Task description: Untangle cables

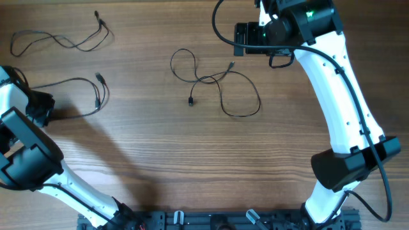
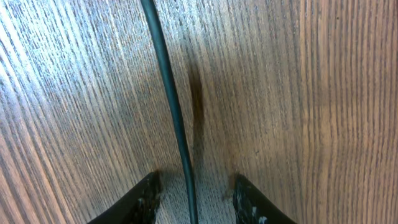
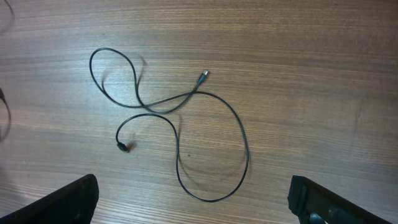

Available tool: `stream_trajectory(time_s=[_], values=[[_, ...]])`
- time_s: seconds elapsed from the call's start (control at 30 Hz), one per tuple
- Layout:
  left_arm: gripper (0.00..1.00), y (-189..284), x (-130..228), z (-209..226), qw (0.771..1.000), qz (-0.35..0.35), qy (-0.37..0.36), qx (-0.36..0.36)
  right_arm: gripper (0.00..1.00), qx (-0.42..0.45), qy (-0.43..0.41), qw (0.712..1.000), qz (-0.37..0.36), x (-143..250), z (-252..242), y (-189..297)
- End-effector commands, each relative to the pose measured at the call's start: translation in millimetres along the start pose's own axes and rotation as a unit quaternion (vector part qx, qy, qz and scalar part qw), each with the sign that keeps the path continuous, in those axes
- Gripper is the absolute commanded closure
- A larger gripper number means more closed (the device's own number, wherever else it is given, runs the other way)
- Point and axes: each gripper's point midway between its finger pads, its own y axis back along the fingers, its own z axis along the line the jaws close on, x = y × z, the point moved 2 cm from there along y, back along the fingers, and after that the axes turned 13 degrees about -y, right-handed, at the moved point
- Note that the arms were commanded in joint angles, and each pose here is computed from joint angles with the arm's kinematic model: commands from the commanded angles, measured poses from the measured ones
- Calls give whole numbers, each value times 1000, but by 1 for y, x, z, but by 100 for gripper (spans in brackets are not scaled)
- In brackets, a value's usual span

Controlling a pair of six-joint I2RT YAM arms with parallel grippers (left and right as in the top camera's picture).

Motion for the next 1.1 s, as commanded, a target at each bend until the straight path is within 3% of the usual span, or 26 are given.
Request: stream_trajectory(time_s=[0.0, 0.13, 0.17, 0.2, 0.23, 0.43, 0.67, 0.77, 0.8, 0.87, 0.93, 0.97, 1.0, 1.07], values=[[60, -23, 22, 11, 999, 29, -1, -20, 0, 11, 6, 1000, -3, 0, -2, -3], [59, -42, 34, 28, 996, 50, -12, -71, 0, 11, 6, 1000, -3, 0, -2, -3], [65, -47, 37, 29, 996, 56, -13, -74, 0, 11, 7, 1000, -3, 0, -2, -3], [87, -49, 37, 29, 996, 54, -13, -73, 0, 11, 7, 1000, -3, 0, -2, -3], [95, -50, 34, 27, 996, 48, -15, -70, 0, 11, 7, 1000, -3, 0, -2, -3], [96, -53, 7, -9, 998, -4, -57, 27, 0, 11, 7, 1000, -3, 0, -2, -3], [96, -26, -27, -72, 975, -51, -88, 195, 0, 12, 6, 1000, -2, 0, -2, -3], [96, -14, -39, -78, 973, -59, -90, 204, 0, 11, 6, 1000, -3, 0, -2, -3], [69, -15, -36, -77, 974, -53, -90, 202, 0, 11, 6, 1000, -3, 0, -2, -3], [57, -15, -32, -74, 975, -43, -91, 197, 0, 11, 6, 1000, -3, 0, -2, -3], [37, -7, -31, -73, 976, -38, -91, 196, 0, 12, 7, 1000, -2, 0, -2, -3], [22, 2, -32, -73, 976, -38, -92, 195, 0, 12, 7, 1000, -2, 0, -2, -3], [16, 13, -34, -73, 976, -40, -91, 196, 0, 12, 7, 1000, -2, 0, -2, -3], [13, 41, -32, -73, 975, -41, -91, 198, 0, 11, 7, 1000, -3, 0, -2, -3]])
